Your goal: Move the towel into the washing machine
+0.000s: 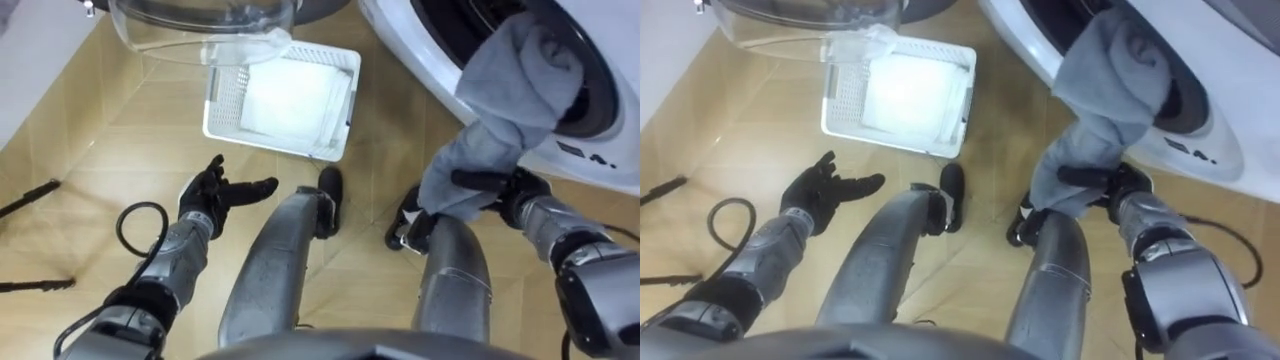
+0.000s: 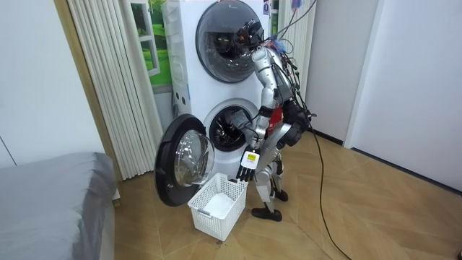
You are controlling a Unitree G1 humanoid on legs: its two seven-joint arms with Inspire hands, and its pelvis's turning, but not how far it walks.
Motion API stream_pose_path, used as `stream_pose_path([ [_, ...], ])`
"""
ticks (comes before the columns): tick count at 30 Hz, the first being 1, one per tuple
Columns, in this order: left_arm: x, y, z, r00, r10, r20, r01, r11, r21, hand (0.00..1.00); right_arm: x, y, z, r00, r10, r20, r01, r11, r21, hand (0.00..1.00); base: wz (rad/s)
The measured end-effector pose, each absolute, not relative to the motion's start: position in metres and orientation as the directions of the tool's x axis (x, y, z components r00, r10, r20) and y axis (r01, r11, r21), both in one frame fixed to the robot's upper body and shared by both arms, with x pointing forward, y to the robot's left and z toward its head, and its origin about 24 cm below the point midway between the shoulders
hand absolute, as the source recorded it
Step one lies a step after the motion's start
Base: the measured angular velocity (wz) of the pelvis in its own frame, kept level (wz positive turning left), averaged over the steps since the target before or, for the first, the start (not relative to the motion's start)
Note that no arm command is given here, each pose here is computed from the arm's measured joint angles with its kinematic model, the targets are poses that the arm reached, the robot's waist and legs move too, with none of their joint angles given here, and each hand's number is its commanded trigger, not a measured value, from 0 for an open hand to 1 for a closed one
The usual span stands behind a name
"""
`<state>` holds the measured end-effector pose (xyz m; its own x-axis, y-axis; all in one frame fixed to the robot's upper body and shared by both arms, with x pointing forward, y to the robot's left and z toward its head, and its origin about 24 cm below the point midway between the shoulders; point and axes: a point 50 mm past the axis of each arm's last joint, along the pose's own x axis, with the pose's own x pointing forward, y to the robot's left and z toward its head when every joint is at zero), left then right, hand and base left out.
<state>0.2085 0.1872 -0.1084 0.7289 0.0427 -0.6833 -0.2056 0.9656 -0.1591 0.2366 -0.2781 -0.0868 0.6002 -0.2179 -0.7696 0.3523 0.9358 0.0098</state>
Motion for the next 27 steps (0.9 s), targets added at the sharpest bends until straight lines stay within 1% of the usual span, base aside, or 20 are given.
stream_pose_path([
  [4, 0.21, 0.186, -0.108, 0.721, 0.056, -0.691, -0.219, 0.964, -0.15, 0.0, 0.242, -0.283, -0.081, 0.609, -0.202, -0.767, 0.447, 0.886, 0.123, 1.0, 0.0],
  [10, 0.213, 0.186, -0.107, 0.715, 0.072, -0.695, -0.252, 0.954, -0.161, 0.0, 0.258, -0.285, -0.067, 0.642, -0.186, -0.744, 0.511, 0.827, 0.235, 1.0, 0.0],
  [14, 0.213, 0.19, -0.106, 0.709, 0.095, -0.699, -0.291, 0.942, -0.168, 0.0, 0.265, -0.285, -0.061, 0.654, -0.175, -0.736, 0.531, 0.799, 0.282, 1.0, -0.06],
  [17, 0.217, 0.197, -0.1, 0.726, 0.125, -0.676, -0.304, 0.94, -0.153, 0.0, 0.274, -0.284, -0.053, 0.667, -0.173, -0.725, 0.545, 0.776, 0.317, 1.0, 0.0],
  [21, 0.215, 0.199, -0.097, 0.736, 0.172, -0.654, -0.336, 0.932, -0.133, 0.0, 0.299, -0.279, -0.03, 0.723, -0.161, -0.672, 0.56, 0.706, 0.434, 1.0, 0.03],
  [25, 0.214, 0.2, -0.097, 0.733, 0.185, -0.655, -0.352, 0.926, -0.133, 0.0, 0.307, -0.273, -0.024, 0.741, -0.131, -0.658, 0.569, 0.641, 0.514, 1.0, -0.01],
  [27, 0.211, 0.205, -0.096, 0.727, 0.211, -0.654, -0.372, 0.921, -0.117, 0.0, 0.315, -0.269, -0.014, 0.767, -0.114, -0.631, 0.551, 0.622, 0.557, 1.0, -0.05],
])
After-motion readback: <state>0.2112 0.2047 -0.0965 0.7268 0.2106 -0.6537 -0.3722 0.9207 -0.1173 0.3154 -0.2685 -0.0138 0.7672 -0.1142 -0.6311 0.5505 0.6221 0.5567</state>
